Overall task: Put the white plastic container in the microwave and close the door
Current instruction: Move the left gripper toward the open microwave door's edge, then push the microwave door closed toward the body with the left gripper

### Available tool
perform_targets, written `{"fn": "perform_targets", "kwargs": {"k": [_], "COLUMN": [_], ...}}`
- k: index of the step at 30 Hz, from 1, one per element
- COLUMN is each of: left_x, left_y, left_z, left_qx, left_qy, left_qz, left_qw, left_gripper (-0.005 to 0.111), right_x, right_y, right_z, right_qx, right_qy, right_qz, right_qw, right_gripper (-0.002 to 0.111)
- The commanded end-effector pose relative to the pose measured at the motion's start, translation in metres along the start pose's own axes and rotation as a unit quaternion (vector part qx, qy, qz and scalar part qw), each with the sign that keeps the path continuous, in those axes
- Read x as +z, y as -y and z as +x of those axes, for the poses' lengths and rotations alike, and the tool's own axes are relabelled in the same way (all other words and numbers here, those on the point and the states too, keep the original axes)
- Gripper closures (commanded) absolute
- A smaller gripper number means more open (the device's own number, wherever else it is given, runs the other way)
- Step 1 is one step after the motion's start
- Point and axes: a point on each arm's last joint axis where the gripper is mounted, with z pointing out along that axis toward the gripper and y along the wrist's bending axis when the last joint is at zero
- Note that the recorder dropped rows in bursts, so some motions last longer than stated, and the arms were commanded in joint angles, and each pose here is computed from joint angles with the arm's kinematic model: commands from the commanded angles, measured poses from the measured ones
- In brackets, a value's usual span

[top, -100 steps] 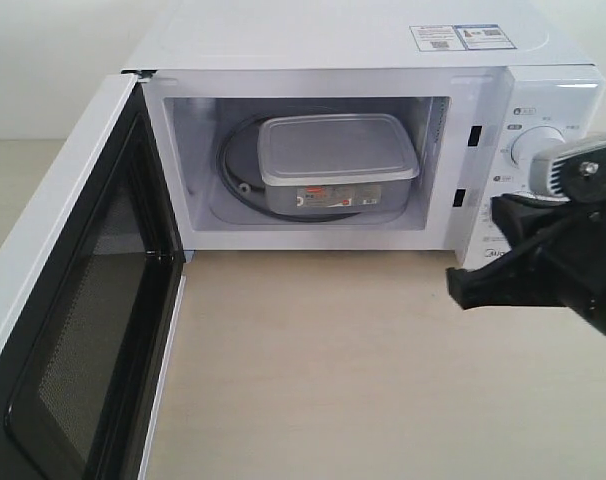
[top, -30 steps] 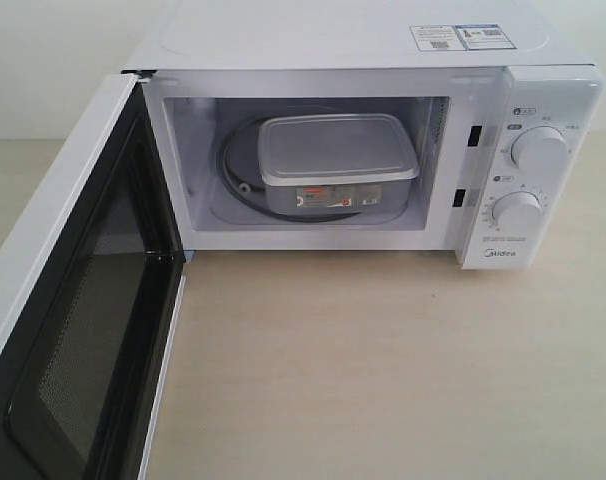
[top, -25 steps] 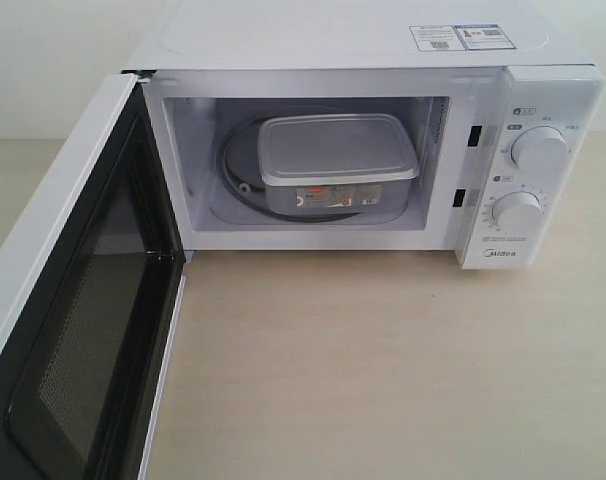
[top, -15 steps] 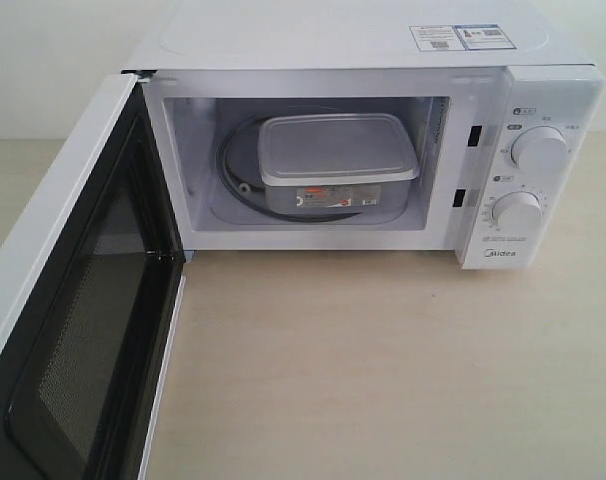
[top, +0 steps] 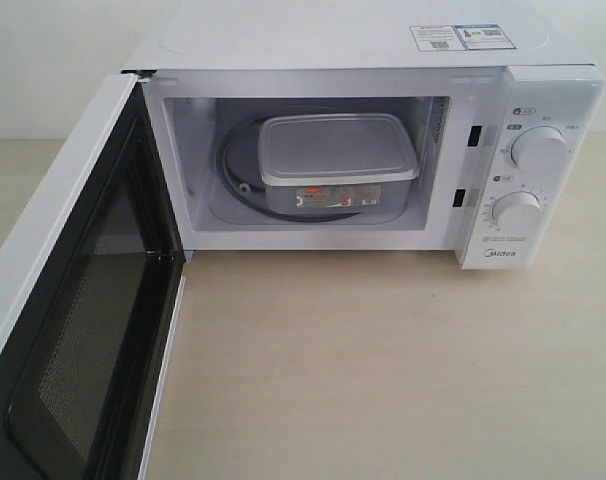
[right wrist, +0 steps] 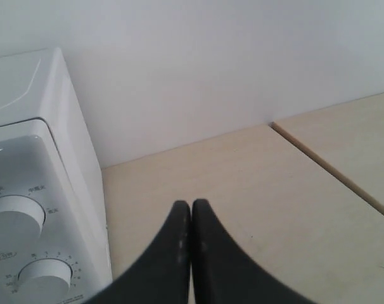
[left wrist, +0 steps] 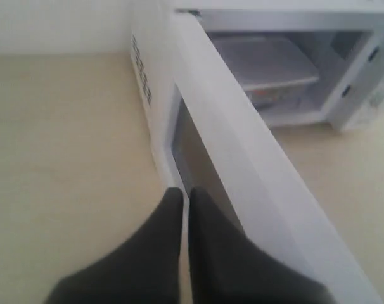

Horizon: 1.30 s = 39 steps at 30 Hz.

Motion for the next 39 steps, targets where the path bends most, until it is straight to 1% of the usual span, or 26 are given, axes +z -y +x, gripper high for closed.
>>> {"fn": "perform_targets", "kwargs": {"k": [1, 5, 7, 9, 13, 15, 19, 22, 25, 31, 34, 39], "left_x": [0.021, 0.045, 0.057, 0.064, 0.075, 0.078, 0.078, 0.080, 0.086, 0.106, 0.116, 0.134], "left_y": [0.000, -0.006, -0.007, -0.006, -0.001, 0.000, 0.002, 0.006, 0.011, 0.018, 0.027, 0.041], "left_z": [-0.007, -0.006, -0.006, -0.007, -0.010, -0.011, -0.012, -0.014, -0.015, -0.017, -0.018, -0.024], "left_qx": [0.006, -0.014, -0.021, -0.019, -0.024, -0.033, -0.026, -0.017, -0.016, -0.013, -0.002, 0.015], "left_qy": [-0.111, -0.190, -0.213, -0.223, -0.224, -0.225, -0.218, -0.210, -0.212, -0.207, -0.196, -0.191], "left_qz": [0.043, 0.055, 0.067, 0.091, 0.140, 0.151, 0.164, 0.181, 0.206, 0.214, 0.227, 0.240], "left_qw": [0.993, 0.980, 0.974, 0.970, 0.964, 0.962, 0.962, 0.961, 0.955, 0.955, 0.954, 0.952], "left_gripper": [0.102, 0.102, 0.102, 0.102, 0.102, 0.102, 0.102, 0.102, 0.102, 0.102, 0.102, 0.102], "right_x": [-0.001, -0.001, -0.001, -0.002, -0.002, -0.002, -0.003, -0.003, -0.003, -0.003, -0.003, -0.003], "right_y": [0.001, -0.005, -0.009, -0.009, -0.010, -0.013, -0.016, -0.017, -0.017, -0.017, -0.018, -0.021], "right_z": [-0.001, 0.002, 0.003, 0.003, 0.003, 0.004, 0.005, 0.005, 0.005, 0.004, 0.003, -0.003], "right_qx": [0.007, 0.017, 0.017, 0.017, 0.016, 0.013, 0.007, 0.007, 0.007, 0.003, -0.002, 0.009], "right_qy": [0.004, -0.010, -0.017, -0.018, -0.020, -0.025, -0.028, -0.028, -0.028, -0.025, -0.021, -0.005], "right_qz": [-0.001, -0.034, -0.053, -0.055, -0.063, -0.076, -0.095, -0.098, -0.098, -0.100, -0.108, -0.117], "right_qw": [1.000, 0.999, 0.998, 0.998, 0.998, 0.997, 0.995, 0.995, 0.995, 0.995, 0.994, 0.993], "right_gripper": [0.108, 0.108, 0.108, 0.108, 0.108, 0.108, 0.108, 0.108, 0.108, 0.108, 0.108, 0.108]}}
